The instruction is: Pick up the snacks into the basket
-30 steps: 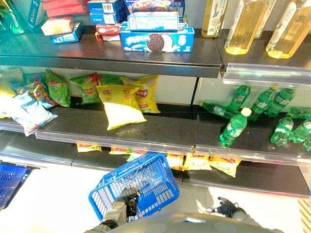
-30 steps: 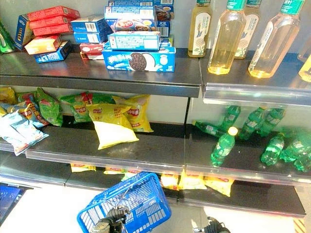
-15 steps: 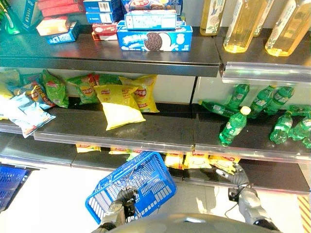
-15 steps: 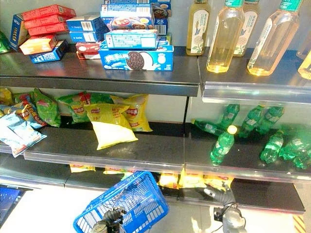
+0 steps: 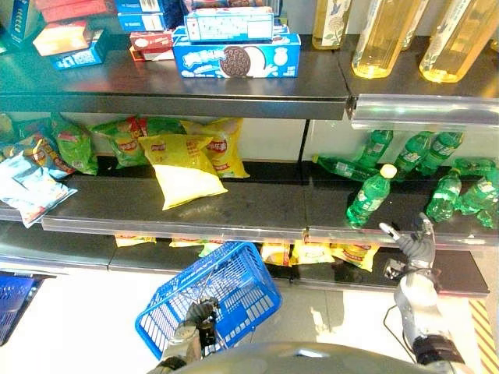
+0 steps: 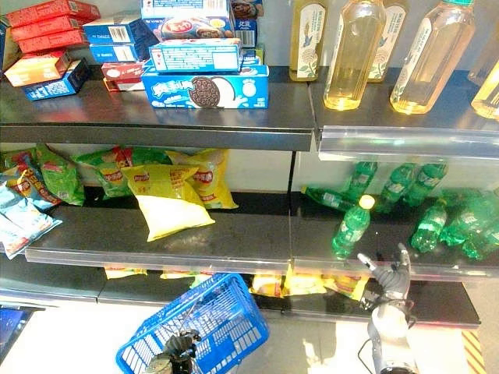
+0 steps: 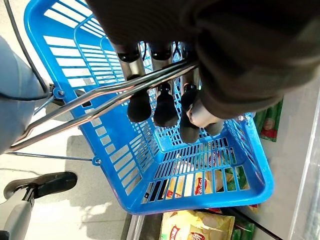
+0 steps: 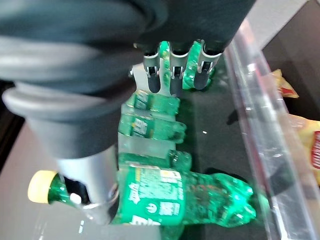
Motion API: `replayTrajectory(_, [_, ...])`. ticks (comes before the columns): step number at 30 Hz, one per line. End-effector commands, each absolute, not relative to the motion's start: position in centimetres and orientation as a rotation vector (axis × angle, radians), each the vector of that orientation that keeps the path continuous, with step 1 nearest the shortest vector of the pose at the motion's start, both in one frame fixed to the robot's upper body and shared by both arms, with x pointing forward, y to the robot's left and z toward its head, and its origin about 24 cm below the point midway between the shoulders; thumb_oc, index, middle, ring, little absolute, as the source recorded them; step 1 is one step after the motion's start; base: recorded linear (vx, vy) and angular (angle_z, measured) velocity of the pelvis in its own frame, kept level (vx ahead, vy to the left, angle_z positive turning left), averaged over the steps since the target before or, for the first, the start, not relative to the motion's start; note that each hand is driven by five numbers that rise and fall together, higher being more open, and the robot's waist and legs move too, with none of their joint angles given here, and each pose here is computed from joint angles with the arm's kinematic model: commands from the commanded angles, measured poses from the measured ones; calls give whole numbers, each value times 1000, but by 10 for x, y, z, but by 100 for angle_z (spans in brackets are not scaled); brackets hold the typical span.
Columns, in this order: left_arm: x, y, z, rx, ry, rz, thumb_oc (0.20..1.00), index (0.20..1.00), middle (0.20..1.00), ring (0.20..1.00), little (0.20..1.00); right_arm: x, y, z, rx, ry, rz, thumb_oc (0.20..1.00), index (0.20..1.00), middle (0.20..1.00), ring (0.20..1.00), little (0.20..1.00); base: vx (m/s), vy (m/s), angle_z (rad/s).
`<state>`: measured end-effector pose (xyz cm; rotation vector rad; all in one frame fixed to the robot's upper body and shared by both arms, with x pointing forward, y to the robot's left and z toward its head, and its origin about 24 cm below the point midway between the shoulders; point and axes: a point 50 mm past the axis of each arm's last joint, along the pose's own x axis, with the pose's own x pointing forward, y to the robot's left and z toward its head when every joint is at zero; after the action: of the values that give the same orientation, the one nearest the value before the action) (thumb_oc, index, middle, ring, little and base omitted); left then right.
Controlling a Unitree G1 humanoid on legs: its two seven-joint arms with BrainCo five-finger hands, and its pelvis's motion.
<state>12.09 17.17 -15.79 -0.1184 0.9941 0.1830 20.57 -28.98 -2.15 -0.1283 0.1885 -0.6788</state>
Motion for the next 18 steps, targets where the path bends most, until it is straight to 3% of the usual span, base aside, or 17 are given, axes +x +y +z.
replayTrajectory(1, [100, 215, -160, 43, 1059, 269, 200, 200, 200, 200, 200, 220, -293, 11, -111, -4, -726, 1000, 1000, 1000, 1000, 1000, 0, 0, 0])
replayTrajectory(18, [100, 215, -160, 36, 1058, 247, 200, 200, 200, 200, 200, 244, -282, 27, -179, -31, -544, 1000, 1000, 1000, 1000, 1000, 0, 0, 0])
